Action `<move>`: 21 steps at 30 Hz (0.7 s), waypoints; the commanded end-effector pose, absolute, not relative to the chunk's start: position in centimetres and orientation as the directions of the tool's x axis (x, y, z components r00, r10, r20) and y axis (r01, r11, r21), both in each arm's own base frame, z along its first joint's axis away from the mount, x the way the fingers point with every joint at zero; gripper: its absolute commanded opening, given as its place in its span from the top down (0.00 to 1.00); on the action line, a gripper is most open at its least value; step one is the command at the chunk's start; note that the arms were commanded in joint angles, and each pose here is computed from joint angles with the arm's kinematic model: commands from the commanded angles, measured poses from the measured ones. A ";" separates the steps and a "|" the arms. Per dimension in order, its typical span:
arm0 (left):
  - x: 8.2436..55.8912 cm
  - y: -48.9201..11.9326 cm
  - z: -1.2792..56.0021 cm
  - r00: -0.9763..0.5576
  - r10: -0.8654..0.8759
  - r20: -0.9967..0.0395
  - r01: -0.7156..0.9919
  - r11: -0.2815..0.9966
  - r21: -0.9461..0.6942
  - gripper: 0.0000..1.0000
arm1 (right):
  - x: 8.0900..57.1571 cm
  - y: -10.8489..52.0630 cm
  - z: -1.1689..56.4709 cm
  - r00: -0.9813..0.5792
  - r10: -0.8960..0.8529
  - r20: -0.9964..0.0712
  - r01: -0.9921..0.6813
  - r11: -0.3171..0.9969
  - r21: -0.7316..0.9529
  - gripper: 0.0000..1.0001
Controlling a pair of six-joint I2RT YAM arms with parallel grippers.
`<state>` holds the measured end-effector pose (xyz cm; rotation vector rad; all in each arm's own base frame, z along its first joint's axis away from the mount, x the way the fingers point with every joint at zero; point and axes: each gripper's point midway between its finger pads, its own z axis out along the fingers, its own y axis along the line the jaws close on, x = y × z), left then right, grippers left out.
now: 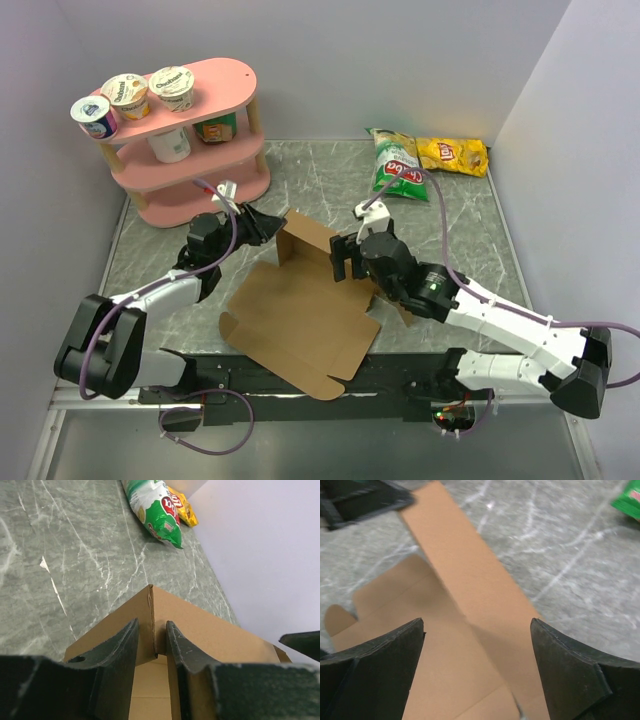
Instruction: Fold the paper box
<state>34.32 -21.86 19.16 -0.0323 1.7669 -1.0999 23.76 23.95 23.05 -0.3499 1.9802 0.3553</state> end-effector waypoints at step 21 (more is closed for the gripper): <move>33.3 -19.8 13.6 -0.586 -0.444 -0.677 0.253 0.694 -0.674 0.66 | 18.8 19.3 20.6 -0.621 0.386 -0.682 -0.111 0.818 0.564 0.10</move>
